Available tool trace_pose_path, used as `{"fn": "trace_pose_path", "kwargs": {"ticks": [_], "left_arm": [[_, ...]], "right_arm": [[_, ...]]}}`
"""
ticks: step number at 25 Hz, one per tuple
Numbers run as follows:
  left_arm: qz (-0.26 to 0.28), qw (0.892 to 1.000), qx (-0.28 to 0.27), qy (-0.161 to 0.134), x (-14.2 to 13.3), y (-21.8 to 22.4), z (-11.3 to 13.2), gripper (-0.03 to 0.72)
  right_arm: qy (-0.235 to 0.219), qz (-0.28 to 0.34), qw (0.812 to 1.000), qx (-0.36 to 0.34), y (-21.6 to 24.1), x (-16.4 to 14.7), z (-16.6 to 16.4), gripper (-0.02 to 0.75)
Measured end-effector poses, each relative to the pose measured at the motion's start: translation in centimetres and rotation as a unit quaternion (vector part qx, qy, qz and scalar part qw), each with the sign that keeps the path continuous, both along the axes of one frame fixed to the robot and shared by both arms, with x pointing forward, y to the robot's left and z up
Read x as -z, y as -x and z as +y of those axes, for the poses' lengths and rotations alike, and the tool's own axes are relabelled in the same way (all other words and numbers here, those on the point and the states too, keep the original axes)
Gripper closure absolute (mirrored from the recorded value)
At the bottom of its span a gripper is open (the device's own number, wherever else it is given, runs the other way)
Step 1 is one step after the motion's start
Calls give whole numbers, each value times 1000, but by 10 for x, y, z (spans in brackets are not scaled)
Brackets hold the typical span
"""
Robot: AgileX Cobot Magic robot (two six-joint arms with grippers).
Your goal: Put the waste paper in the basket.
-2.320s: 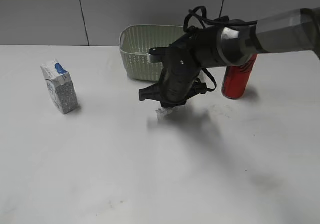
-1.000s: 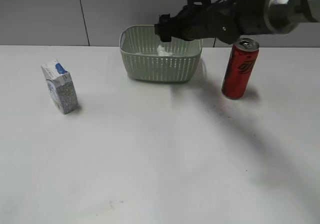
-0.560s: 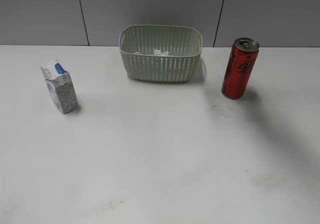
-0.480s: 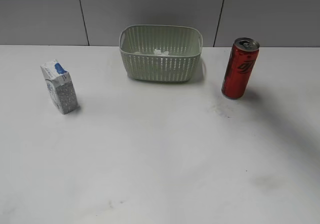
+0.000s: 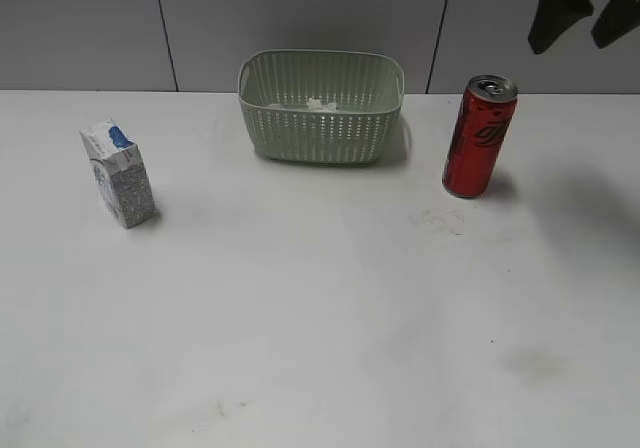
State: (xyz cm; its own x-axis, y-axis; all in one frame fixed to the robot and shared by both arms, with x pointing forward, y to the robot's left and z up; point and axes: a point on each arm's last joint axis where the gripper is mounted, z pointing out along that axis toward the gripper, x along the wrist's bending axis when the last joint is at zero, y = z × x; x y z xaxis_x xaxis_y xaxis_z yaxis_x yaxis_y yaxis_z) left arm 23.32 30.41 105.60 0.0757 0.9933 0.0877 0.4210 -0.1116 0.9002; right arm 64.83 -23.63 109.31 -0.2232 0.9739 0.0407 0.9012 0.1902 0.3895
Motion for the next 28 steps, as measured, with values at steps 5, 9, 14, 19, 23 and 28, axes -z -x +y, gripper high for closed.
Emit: {"fn": "trace_pose_path", "kwargs": {"ticks": [5,9,14,19,23,28], "left_arm": [[0,1000,0,0,0,0,0,196],[0,1000,0,0,0,0,0,197],[0,1000,0,1,0,0,0,198],[0,1000,0,1,0,0,0,198],[0,1000,0,1,0,0,0,198],[0,1000,1,1,0,0,0,198]], "right_arm": [[46,6,999,23,42,-11,-32,147],[49,22,998,27,104,-11,-40,147],[20,-17,999,30,185,2,-42,146],[12,-44,998,33,256,32,-47,146],[10,-65,997,34,298,56,-50,146],[4,-116,993,34,334,73,-53,148]]}}
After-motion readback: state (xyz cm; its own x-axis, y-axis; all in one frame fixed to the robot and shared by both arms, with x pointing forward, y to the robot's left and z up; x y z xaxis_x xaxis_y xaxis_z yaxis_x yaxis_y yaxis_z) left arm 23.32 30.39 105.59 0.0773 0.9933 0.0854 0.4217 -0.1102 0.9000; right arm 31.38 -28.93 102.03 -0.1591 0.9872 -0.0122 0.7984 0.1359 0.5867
